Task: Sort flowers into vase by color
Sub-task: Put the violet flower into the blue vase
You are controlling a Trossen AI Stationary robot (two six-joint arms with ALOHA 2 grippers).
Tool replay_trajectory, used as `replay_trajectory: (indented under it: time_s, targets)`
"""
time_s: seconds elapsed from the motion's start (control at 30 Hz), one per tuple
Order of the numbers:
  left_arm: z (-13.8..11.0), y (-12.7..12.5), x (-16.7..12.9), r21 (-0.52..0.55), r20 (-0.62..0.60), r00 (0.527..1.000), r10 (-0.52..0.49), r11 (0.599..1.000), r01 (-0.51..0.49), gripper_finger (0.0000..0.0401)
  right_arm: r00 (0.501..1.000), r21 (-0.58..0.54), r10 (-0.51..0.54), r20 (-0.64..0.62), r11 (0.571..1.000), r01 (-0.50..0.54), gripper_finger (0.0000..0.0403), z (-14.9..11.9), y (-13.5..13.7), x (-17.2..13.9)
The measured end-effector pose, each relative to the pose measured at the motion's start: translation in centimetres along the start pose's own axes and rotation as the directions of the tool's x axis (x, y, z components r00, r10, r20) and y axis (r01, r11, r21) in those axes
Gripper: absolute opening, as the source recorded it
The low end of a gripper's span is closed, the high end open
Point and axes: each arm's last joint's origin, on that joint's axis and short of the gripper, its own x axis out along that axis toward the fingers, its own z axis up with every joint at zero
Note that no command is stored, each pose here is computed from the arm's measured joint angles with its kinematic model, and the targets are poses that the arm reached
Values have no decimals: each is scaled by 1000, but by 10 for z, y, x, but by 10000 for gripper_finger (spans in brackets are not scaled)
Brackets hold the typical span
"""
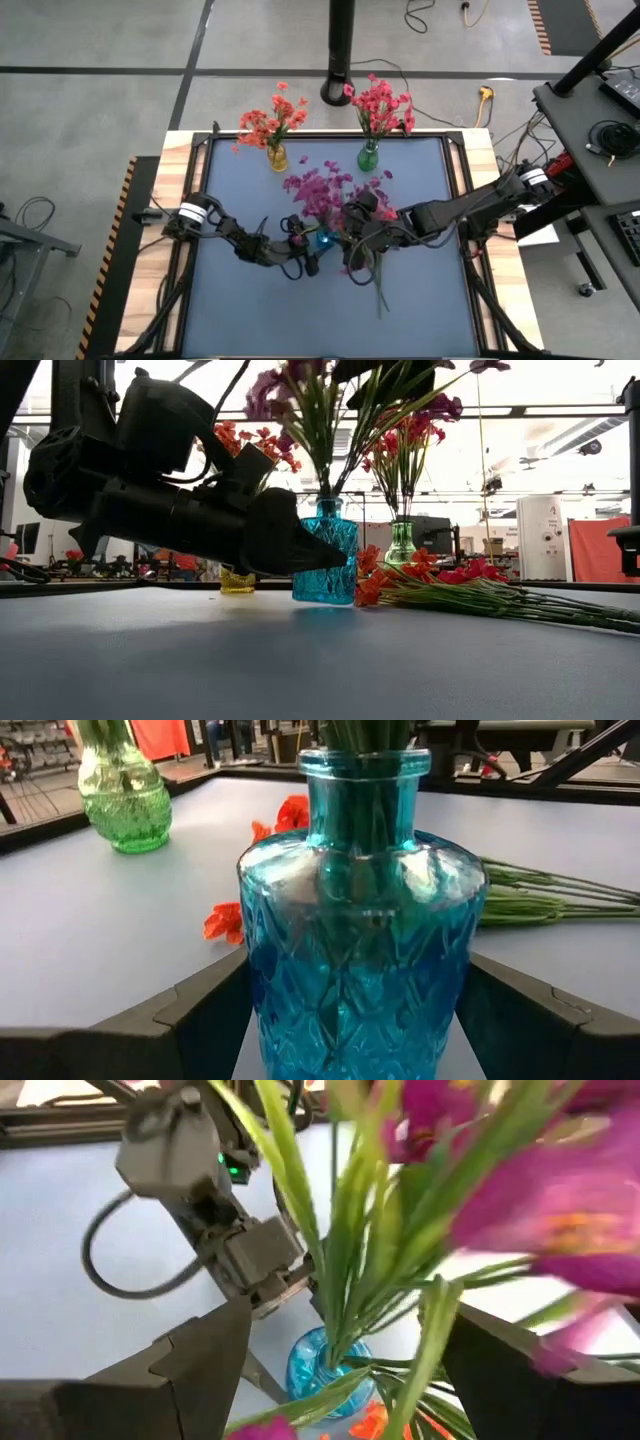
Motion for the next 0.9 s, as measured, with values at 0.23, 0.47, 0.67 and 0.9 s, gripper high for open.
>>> replay_trajectory:
  time_s: [0.23,0.47,0.67,0.9]
  targets:
    - [-2,0,0,3,-16,1000,4,1000,-4,299,1000,83,9,20,997,-10,302,12,0,-7]
    - [-3,1,0,-26,-29,999,21,999,-22,299,1000,115,2,-20,993,1,302,15,-2,-11]
    - [-3,1,0,-26,-30,999,21,999,-22,299,997,19,47,-56,999,-46,302,9,5,1]
    - [-3,1,0,-25,-31,999,21,999,-22,299,991,-111,97,-97,988,-107,302,5,11,12]
